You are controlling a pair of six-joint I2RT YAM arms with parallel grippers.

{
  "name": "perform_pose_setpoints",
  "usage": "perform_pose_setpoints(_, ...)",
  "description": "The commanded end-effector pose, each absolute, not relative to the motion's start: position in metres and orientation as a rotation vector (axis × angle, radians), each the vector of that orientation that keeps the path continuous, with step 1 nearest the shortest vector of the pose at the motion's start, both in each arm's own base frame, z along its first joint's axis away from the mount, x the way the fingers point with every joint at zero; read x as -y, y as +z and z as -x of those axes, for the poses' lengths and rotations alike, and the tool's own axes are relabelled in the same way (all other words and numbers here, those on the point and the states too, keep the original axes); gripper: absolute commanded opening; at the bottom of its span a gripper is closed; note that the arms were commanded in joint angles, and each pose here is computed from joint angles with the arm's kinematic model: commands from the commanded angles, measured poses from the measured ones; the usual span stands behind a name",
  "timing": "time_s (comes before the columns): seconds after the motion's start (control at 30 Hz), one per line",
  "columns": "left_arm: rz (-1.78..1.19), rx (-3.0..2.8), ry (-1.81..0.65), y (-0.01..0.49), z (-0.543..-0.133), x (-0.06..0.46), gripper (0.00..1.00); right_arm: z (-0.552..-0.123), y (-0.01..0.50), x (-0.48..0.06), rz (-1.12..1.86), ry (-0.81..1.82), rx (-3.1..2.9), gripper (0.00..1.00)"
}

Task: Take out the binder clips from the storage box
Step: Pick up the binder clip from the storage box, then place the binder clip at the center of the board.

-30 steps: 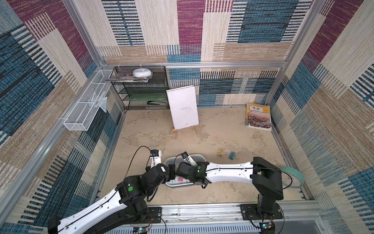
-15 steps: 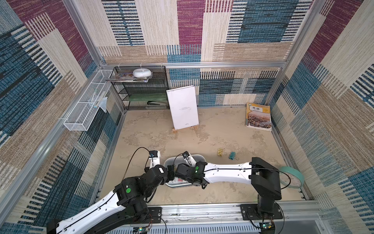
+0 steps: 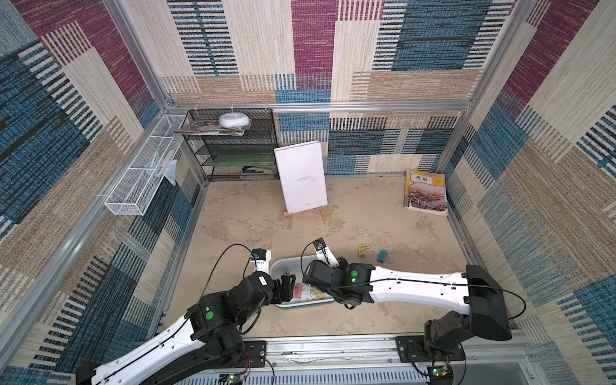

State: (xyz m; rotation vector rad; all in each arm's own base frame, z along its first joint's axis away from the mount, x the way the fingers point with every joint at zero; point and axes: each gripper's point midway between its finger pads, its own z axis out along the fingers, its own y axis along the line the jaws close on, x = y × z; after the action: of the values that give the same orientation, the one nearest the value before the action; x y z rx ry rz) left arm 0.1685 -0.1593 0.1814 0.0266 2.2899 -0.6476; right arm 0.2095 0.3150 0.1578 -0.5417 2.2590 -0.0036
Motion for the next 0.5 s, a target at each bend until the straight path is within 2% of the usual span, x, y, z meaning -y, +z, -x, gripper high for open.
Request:
perform_pose_setpoints(0.0,-0.148,-2.260,-0.865,0.191,-0.153,0.185,0.94,-0.215,0.171,-0.311,0.504,0.099,-2.251,0.00)
perform_pose_setpoints(0.23,-0.250,-2.191,-1.048,0.201,-0.139,0.205,0.95,-0.225,0.200,-0.279,0.372,0.344,-2.211,0.00)
perform_pose_setpoints(0.47,-0.296,-2.170,-1.096,0.208,-0.141,0.221,0.97,-0.241,0.208,-0.216,0.181,0.375,-2.184,0.00)
